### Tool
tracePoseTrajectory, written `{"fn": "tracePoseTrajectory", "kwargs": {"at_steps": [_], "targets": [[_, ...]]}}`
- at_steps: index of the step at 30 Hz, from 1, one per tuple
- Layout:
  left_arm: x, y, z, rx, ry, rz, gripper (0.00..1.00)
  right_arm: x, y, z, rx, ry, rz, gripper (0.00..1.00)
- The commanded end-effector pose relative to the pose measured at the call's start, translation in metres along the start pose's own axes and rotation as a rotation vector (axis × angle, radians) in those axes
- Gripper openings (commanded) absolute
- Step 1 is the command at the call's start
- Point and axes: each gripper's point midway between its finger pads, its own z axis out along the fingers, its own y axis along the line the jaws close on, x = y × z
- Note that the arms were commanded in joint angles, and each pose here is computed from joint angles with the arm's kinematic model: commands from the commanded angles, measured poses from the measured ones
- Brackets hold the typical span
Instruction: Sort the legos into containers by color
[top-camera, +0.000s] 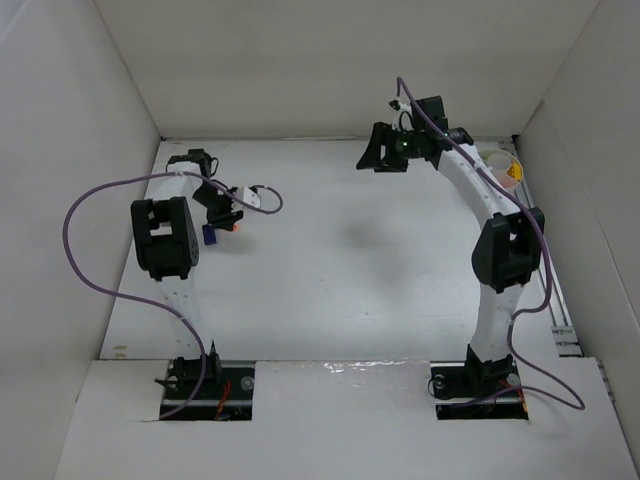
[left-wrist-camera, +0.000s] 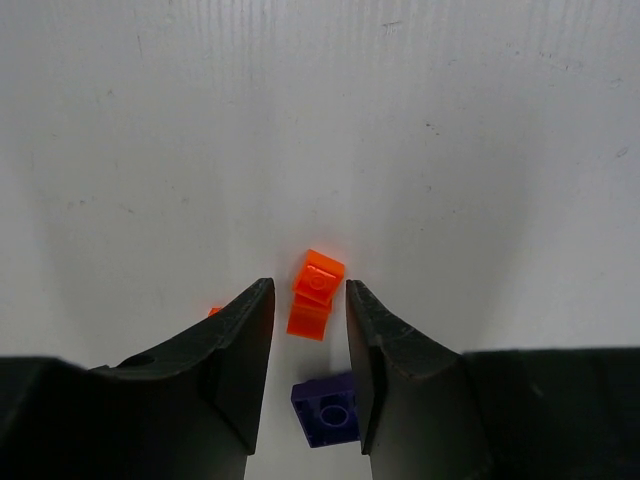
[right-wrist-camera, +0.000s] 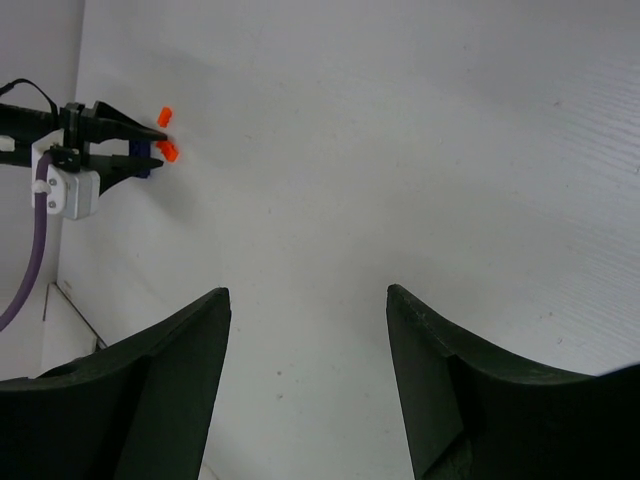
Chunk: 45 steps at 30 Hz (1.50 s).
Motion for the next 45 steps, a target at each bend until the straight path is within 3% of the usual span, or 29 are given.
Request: {"fn": "tracePoseTrajectory", "kwargs": {"at_steps": [1,19,24,29,34,37,41,45], "targets": [[-0.003,-0.007,-0.001,0.032,0.001,0.029,0.32,-0.02,0.006,-0.009,-0.027,-0.041,-0.004,0.69],[0.002,-0.011,0.018,0.063,0.035,0.046,0.3,-0.017,-0.003,-0.006,-0.014,-0.024,0.025,0.69],[0.007,-0.012,0.023,0.028,0.096,0.089,0.29,-0.016,-0.002,-0.005,-0.02,-0.014,0.03,0.7],[0.01,-0.019,0.026,0.044,0.104,0.063,0.17,-0.014,0.004,-0.003,-0.06,0.003,0.051,0.7],[0.004,-0.015,0.022,-0.011,0.087,0.056,0.13,0.003,0.014,0.0,-0.158,0.071,0.183,0.7],[-0.011,-0.015,0.015,-0.049,0.03,0.032,0.12,0.013,0.017,-0.004,-0.232,0.116,0.287,0.7],[-0.058,-0.013,-0.008,-0.085,-0.15,-0.03,0.09,0.007,0.032,-0.02,-0.35,0.106,0.337,0.7],[-0.136,-0.016,-0.051,-0.08,-0.494,-0.106,0.08,-0.001,0.055,-0.039,-0.489,0.107,0.382,0.7]]}}
